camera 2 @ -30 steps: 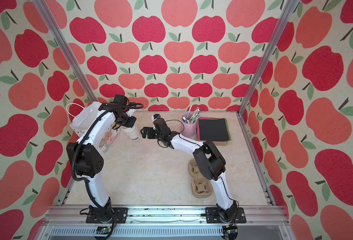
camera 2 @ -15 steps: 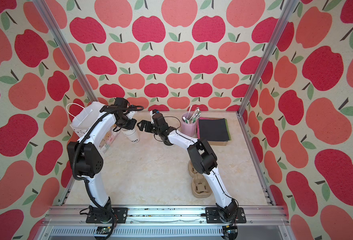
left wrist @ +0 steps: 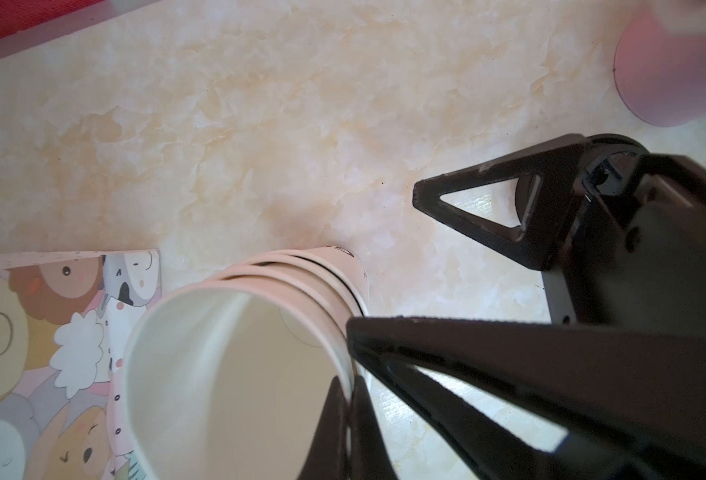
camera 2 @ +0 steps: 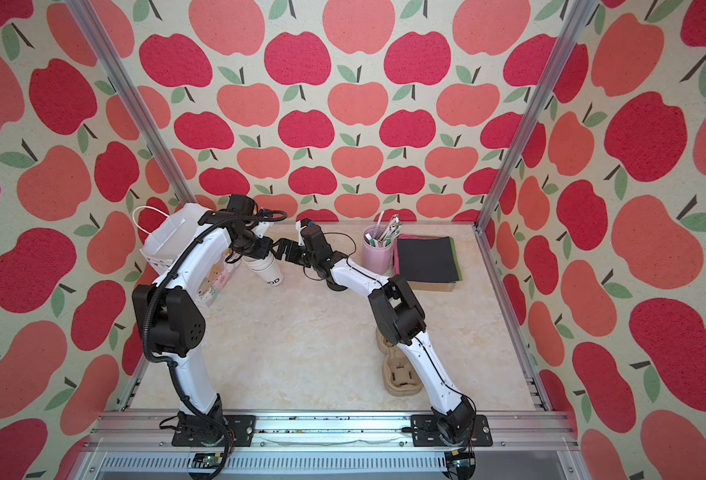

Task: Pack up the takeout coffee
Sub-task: 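Lift one white cup off the stack with the left gripper while the right withdraws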

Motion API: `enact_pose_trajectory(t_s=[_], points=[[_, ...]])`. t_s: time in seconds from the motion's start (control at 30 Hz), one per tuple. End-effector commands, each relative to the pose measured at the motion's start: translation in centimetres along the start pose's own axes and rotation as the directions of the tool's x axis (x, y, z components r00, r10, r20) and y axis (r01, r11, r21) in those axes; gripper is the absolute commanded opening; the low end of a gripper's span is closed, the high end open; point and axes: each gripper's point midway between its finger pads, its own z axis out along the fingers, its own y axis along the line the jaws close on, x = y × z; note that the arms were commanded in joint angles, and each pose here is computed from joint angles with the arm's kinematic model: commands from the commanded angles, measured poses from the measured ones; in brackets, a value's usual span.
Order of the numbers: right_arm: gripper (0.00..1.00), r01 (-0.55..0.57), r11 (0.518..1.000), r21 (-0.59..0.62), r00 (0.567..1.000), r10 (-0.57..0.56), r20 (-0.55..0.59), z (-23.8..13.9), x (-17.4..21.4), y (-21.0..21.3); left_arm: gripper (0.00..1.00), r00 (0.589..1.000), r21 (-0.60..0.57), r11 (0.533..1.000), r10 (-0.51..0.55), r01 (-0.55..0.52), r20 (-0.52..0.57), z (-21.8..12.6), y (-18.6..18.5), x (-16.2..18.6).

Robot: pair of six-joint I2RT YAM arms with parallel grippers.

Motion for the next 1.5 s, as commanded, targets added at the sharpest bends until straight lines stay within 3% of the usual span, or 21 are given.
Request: enact_pose_trajectory(t_s=[0.0, 0.33, 0.73, 0.97, 1.3, 1.47], points=[[0.99, -0.032, 0.999, 0.013, 0.999, 0.032, -0.039, 0.7, 0.5, -1.0, 0.00, 1.000, 0.008, 1.000, -0.010, 0.010, 0.026, -1.1, -0.1, -0.2], [0.99, -0.049, 0.996, 0.072, 0.996, 0.054, -0.067, 1.4, 1.7, -3.3, 0.00, 0.999, -0.012, 1.000, 0.002, -0.002, 0.037, -1.9, 0.2, -0.7], [0.99, -0.025, 0.994, 0.102, 0.998, 0.031, -0.056, 0.8, 1.5, -3.9, 0.00, 0.996, -0.077, 0.996, 0.045, -0.039, 0.082, -5.5, 0.2, -2.2], [0.99, -0.023, 0.997, 0.079, 0.999, 0.026, -0.036, 0.3, 0.8, -3.0, 0.00, 0.987, -0.129, 0.989, 0.090, -0.072, 0.136, -9.2, -0.4, -2.8], [0.99, 0.003, 1.000, -0.029, 0.999, -0.002, 0.039, -1.3, -1.9, 1.1, 0.00, 0.938, -0.171, 0.983, 0.127, -0.074, 0.324, -18.2, -2.8, -4.1], [0.99, 0.028, 0.997, -0.072, 0.997, -0.022, 0.079, -2.4, -3.4, 3.3, 0.00, 0.931, -0.190, 0.976, 0.166, -0.108, 0.325, -20.6, -4.7, -3.0]])
